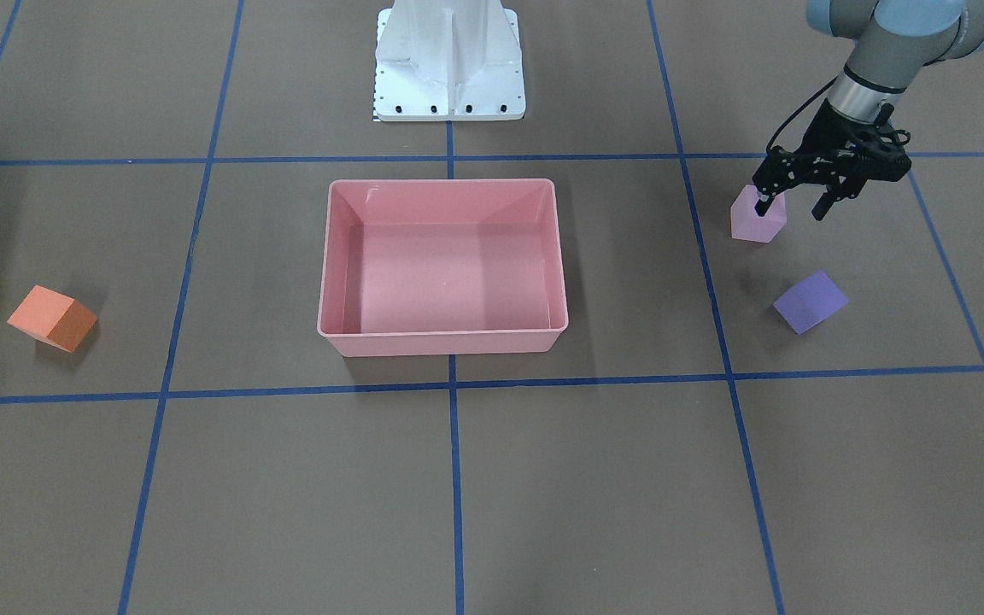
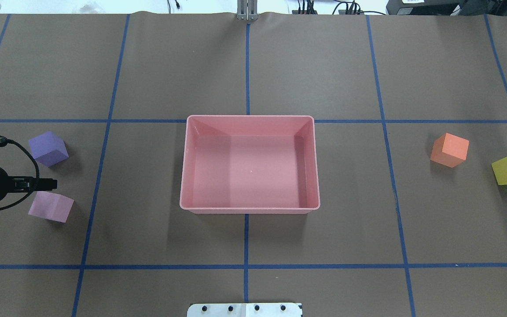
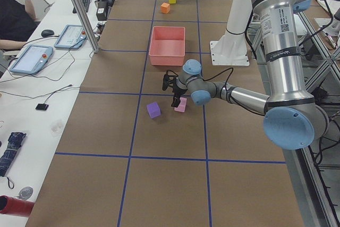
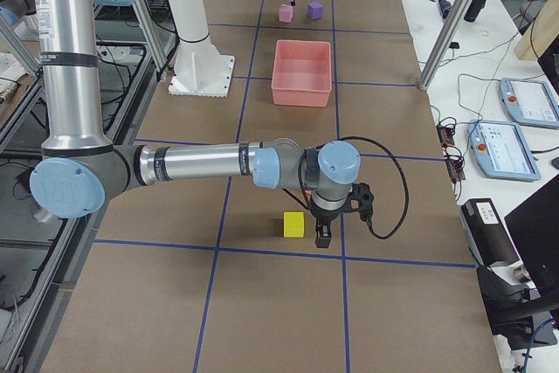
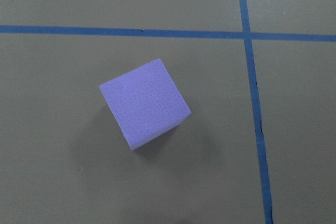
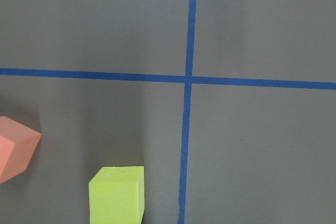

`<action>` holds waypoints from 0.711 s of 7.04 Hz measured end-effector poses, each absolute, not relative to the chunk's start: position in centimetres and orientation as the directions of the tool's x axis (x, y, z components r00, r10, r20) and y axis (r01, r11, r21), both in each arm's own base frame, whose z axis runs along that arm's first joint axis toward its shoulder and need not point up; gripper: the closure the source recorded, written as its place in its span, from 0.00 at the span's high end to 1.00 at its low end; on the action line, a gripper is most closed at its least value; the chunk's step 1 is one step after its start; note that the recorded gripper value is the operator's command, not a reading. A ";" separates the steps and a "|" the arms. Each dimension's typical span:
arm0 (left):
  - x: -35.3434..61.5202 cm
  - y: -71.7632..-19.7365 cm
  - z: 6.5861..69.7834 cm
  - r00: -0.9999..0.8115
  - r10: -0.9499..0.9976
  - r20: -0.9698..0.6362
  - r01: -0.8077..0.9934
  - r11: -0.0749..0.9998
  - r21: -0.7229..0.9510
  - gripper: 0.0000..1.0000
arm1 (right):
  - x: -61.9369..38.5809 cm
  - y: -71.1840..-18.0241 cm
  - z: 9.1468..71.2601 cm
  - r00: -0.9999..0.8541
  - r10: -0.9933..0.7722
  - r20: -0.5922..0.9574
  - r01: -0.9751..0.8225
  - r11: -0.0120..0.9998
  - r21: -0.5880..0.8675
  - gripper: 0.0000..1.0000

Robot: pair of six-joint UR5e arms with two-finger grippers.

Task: Place blocks into pink bin with both arms
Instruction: 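Close the left gripper on the light pink cube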

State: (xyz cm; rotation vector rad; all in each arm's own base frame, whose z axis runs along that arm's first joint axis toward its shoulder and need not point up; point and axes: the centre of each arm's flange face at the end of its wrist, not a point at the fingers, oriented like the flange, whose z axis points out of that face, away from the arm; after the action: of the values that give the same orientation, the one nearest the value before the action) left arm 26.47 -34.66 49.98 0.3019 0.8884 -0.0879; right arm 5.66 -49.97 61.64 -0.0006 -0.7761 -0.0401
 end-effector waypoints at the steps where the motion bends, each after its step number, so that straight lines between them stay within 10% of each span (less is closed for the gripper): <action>1: 27.2 -34.2 50.2 0.636 0.059 -0.769 0.187 0.956 0.228 1.00 | 5.7 -50.0 61.7 0.713 -0.037 0.700 0.038 0.999 0.014 1.00; 4: 29.2 -32.8 50.9 0.650 0.088 -0.755 0.148 0.960 0.240 1.00 | 5.7 -50.0 62.0 0.714 -0.036 0.699 0.040 0.999 0.011 1.00; 5: 29.8 -32.5 51.4 0.659 0.093 -0.746 0.139 0.960 0.243 0.86 | 5.7 -50.0 62.0 0.714 -0.036 0.699 0.040 0.999 0.010 1.00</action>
State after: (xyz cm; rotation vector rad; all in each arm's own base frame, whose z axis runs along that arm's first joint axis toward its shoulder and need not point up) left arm 29.77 -32.45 51.42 0.2912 0.8543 -0.0263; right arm 5.67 -49.95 62.03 -0.0057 -0.7746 -0.0422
